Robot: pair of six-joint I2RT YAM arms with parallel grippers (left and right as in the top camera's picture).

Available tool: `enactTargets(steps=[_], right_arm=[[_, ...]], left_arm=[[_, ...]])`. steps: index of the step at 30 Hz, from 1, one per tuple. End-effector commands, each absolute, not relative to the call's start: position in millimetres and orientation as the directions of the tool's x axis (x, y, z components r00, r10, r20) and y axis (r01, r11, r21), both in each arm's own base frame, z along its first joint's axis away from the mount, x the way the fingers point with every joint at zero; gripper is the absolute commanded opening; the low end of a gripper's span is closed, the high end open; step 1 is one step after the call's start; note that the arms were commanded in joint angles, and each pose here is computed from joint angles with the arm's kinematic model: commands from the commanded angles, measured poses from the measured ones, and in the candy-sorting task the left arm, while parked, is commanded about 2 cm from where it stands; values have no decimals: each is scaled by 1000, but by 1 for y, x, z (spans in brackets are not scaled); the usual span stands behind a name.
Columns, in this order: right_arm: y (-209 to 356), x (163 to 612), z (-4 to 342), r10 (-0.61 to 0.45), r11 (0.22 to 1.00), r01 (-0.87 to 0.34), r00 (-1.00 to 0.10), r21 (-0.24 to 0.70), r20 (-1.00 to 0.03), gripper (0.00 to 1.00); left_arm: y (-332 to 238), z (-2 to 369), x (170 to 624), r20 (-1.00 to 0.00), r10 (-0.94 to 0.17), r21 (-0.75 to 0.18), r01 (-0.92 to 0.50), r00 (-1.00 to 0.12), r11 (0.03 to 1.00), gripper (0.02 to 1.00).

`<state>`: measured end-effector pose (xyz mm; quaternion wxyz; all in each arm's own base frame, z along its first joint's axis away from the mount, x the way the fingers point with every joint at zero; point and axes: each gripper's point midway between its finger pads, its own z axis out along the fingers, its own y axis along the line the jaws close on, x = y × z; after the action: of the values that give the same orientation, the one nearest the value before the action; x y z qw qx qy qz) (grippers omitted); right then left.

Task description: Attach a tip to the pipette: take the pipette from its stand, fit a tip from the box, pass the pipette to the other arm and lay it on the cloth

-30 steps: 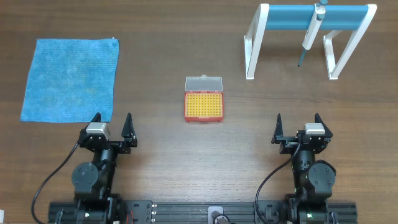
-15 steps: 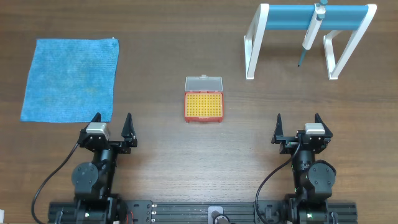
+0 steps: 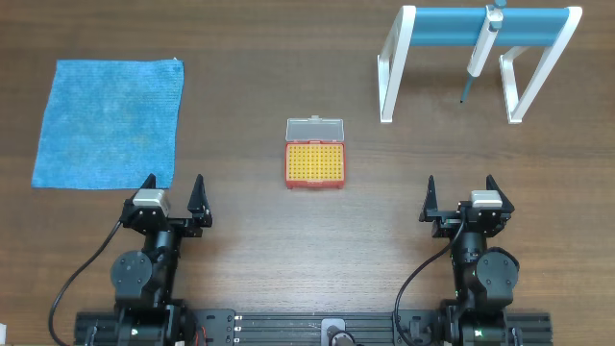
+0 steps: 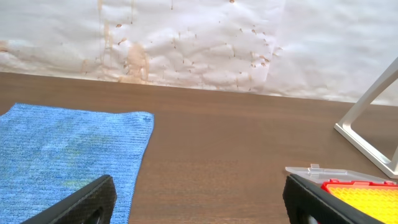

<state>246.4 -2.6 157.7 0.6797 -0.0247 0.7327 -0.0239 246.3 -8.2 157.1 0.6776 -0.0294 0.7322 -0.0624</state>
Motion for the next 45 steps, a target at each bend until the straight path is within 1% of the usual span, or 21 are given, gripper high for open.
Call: enactTargets(steps=[1,29,31,34,36,40,43,45], right_arm=[[1,246,157,-72,997,-19,-69,-71,-995,991],[1,247,155,-72,997,-19,-79,-71,-994,991],[0,247,150,-71,997,-20,-103,-70,-992,991],[-2,250,136,-68,998,-15,-174,-66,-982,993],[-5,252,134,-64,998,-6,-215,-64,-974,991],[-20,267,152,-44,997,40,-303,-59,-952,991],[-37,296,171,-22,995,85,-355,-56,-935,991],[-44,320,177,-17,994,96,-361,-55,-932,991]], left_arm=[[-7,156,246,-990,-119,-122,34,-82,992,869],[-7,156,246,-990,-119,-122,34,-82,992,869],[-7,156,246,-990,-119,-122,34,-82,992,869],[-7,156,246,-990,-119,-122,34,-82,992,869],[-7,156,246,-990,-119,-122,34,-82,992,869],[-7,156,246,-990,-119,-122,34,-82,992,869],[-7,156,246,-990,-119,-122,34,-82,992,871],[-7,156,246,-990,-119,-122,34,-82,992,869]])
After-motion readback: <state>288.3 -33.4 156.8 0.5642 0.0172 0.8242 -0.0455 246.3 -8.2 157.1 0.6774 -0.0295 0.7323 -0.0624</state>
